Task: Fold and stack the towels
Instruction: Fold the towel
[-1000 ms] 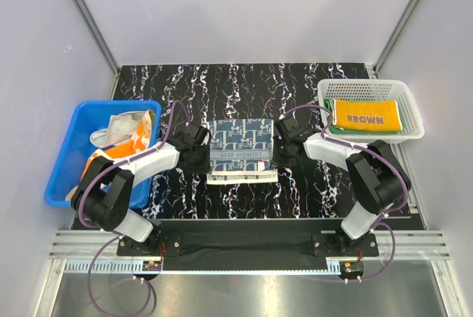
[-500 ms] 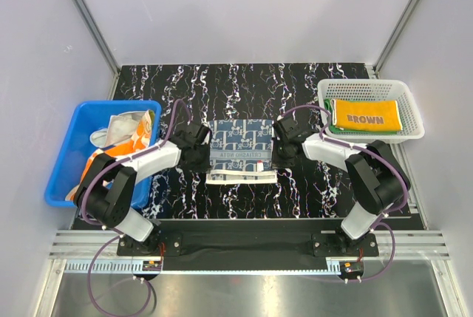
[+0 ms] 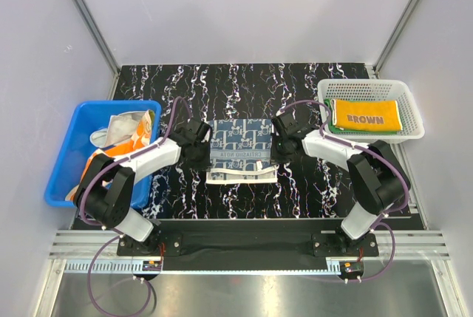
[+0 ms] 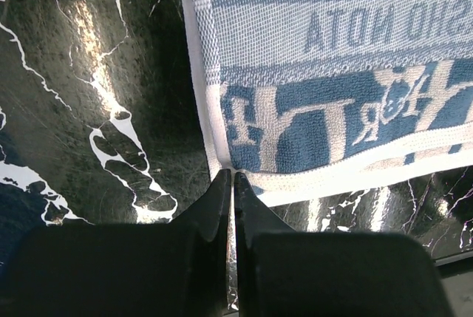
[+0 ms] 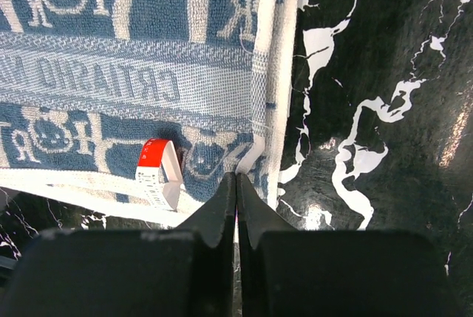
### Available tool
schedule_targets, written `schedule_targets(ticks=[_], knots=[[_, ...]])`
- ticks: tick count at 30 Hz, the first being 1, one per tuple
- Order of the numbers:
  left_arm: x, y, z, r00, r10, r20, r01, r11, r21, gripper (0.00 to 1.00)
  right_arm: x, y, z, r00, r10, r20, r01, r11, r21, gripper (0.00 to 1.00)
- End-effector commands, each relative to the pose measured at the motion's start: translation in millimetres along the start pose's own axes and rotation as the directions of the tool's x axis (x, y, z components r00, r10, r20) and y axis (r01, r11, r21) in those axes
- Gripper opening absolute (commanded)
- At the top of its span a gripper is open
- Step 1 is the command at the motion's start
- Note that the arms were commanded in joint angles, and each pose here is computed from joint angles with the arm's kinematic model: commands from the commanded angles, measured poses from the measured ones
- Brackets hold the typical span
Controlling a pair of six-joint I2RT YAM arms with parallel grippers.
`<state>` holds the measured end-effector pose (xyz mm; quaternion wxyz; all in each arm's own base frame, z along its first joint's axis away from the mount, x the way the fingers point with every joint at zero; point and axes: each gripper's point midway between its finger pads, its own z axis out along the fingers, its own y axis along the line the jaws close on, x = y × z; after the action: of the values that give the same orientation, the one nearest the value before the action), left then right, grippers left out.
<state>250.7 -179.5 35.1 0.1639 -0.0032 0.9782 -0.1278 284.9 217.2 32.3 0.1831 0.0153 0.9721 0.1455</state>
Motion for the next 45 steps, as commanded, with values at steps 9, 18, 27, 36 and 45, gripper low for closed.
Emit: schedule_targets(ticks=[9,18,27,36,45], knots=[[-28,-26,-42,0.997,0.029,0.077,-0.035,0.996,0.079,0.0,-30,23,-34,0.994,-0.088,0.069,0.09,0.995,-0.031,0.0],[3,-27,-61,0.998,-0.012,0.054,0.004,0.988,0.153,0.0,-4,14,-47,0.997,-0.075,0.033,0.077,0.995,-0.058,0.0],[55,-12,-19,0.998,-0.043,-0.043,0.049,0.985,0.163,0.0,31,-6,-10,0.999,-0.046,-0.011,0.045,0.997,-0.06,0.0],[56,-16,-21,0.999,-0.024,-0.042,0.032,0.982,0.184,0.0,22,-4,-19,0.998,-0.057,0.013,0.058,0.997,-0.058,0.0],[49,-24,-49,1.0,-0.011,-0.016,0.013,0.983,0.183,0.0,13,2,-52,0.996,-0.077,0.039,0.08,0.995,-0.062,0.0]])
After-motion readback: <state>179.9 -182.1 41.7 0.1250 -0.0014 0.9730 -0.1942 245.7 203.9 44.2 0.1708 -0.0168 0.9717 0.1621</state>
